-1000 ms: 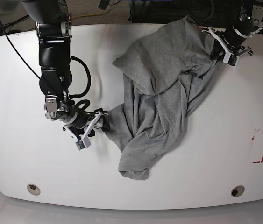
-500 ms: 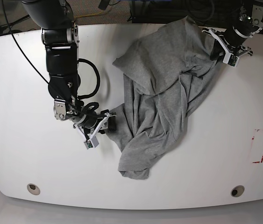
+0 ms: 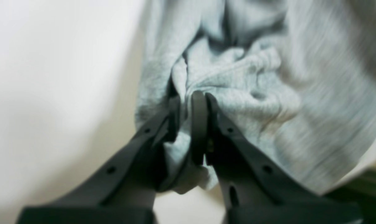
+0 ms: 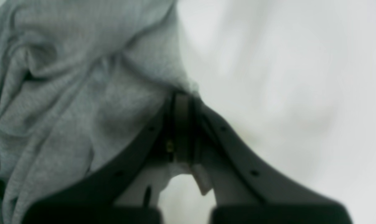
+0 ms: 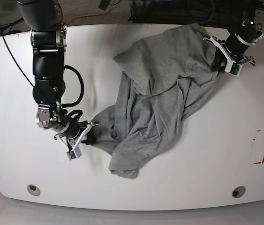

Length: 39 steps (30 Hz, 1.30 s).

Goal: Fold the T-shirt properly
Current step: 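Lift the shirt with both grippers and stretch it apart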

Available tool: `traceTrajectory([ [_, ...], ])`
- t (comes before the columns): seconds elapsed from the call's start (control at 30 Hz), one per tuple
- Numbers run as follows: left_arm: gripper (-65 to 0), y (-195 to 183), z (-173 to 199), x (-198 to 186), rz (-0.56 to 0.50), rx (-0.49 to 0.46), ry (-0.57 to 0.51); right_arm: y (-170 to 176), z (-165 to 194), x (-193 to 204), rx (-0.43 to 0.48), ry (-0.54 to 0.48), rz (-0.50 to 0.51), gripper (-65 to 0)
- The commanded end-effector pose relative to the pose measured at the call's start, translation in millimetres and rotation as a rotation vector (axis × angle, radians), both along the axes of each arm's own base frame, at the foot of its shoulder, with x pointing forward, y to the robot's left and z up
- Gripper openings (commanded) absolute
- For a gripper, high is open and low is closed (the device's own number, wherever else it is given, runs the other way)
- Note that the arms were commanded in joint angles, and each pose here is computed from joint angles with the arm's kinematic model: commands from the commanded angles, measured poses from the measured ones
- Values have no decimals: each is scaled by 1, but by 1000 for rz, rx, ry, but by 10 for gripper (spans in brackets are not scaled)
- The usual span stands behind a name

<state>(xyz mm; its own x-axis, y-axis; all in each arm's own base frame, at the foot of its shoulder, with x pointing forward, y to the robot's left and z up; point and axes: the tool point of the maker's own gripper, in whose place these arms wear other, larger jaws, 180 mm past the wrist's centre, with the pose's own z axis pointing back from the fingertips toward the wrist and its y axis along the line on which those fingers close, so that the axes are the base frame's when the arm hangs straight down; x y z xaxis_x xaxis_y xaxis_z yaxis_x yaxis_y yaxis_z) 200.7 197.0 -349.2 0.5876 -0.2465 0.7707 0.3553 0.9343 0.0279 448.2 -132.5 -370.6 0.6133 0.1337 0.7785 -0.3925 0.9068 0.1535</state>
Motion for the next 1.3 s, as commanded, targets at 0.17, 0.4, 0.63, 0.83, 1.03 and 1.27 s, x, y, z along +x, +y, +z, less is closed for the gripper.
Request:
traceTrajectory([
  [0.17,-649,21,53,54,31,52,-186,-39,99,39,-115,-217,1,-650],
  [0.4,-649,36,100,111,51,128,-267,-69,161,63,-185,-318,-30,-650],
  [0.63,-649,49,164,157,31,247,-336,-92,231,83,-241,-413,-61,-650],
  [0.83,-649,56,229,185,55,303,-449,-110,291,91,-278,-505,-95,-650],
  [1.03,-649,63,284,198,97,323,-553,-123,339,93,-304,-560,-127,-650],
  [1.27,-647,69,322,201,118,369,-604,-136,377,85,-348,-606,-156,-650],
])
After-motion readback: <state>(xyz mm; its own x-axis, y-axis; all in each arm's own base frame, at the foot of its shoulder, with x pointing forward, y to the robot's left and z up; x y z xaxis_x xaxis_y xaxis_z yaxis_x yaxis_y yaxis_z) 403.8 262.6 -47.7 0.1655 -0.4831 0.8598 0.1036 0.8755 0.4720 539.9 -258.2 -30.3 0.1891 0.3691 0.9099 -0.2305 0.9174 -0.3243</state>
